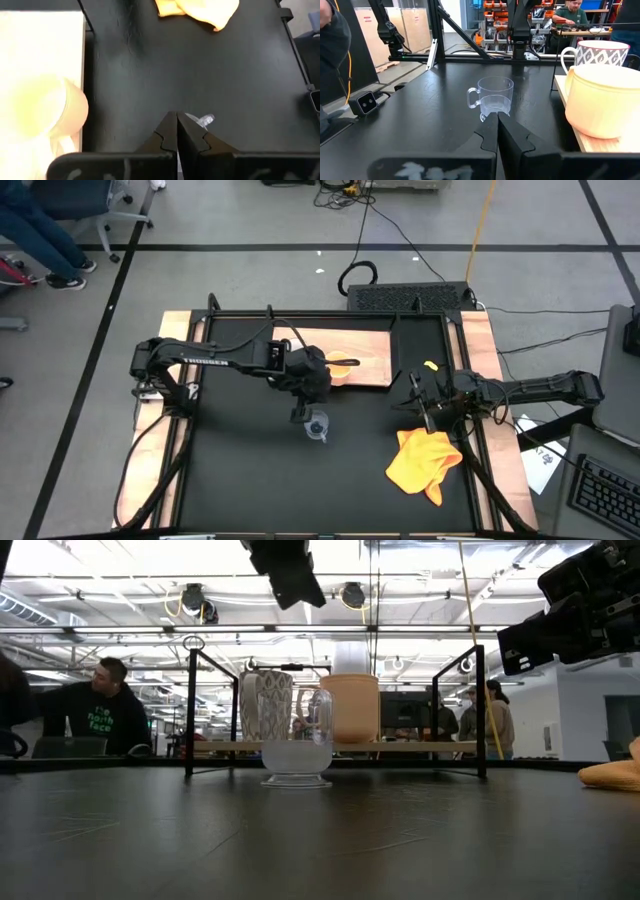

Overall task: Stack small to large cups/mugs on shelf
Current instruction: Put the transparent mug on the shelf

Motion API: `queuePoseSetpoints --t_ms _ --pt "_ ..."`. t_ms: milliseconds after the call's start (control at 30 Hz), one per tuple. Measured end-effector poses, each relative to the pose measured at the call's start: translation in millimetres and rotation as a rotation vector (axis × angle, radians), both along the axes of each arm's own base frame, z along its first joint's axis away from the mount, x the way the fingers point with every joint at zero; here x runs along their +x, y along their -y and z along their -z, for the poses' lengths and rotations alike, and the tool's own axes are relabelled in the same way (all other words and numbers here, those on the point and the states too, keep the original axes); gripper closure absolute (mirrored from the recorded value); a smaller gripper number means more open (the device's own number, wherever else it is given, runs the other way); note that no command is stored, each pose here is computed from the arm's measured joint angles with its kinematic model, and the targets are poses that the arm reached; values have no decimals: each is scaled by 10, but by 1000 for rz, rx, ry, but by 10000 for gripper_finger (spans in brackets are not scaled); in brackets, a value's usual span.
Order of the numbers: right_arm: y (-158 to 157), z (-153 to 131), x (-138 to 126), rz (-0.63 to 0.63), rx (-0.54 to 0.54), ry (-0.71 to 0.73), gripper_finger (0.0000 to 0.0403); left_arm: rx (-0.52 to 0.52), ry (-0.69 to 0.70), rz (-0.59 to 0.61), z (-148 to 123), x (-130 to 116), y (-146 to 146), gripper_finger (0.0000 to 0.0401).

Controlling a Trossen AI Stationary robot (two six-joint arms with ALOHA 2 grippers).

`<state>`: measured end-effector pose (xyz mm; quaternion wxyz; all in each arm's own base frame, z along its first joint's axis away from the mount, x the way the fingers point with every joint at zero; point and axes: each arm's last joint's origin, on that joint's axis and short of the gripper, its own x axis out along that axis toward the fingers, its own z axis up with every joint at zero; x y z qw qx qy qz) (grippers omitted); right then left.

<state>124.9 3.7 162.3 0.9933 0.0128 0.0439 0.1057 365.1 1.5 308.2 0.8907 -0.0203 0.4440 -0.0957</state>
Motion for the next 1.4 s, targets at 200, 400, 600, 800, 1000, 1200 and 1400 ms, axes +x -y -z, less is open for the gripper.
queuePoseSetpoints --t_ms 200,400,600,800,1000,1200,1400 --pt "0 0 0 0 0 0 403 5 -78 -24 41 -59 -3 401" --pt "0 0 0 0 0 0 403 8 -94 -20 18 -75 20 401" --pt "0 0 0 0 0 0 403 9 -96 25 17 -81 109 401" --pt "0 0 0 0 0 0 403 17 -113 46 61 -65 197 401" --pt "0 0 0 0 0 0 403 24 -120 54 111 -29 242 401" --pt "0 0 0 0 3 -1 403 27 -121 53 132 -10 241 401" --pt "0 0 0 0 4 -1 403 23 -118 45 127 -9 235 401"
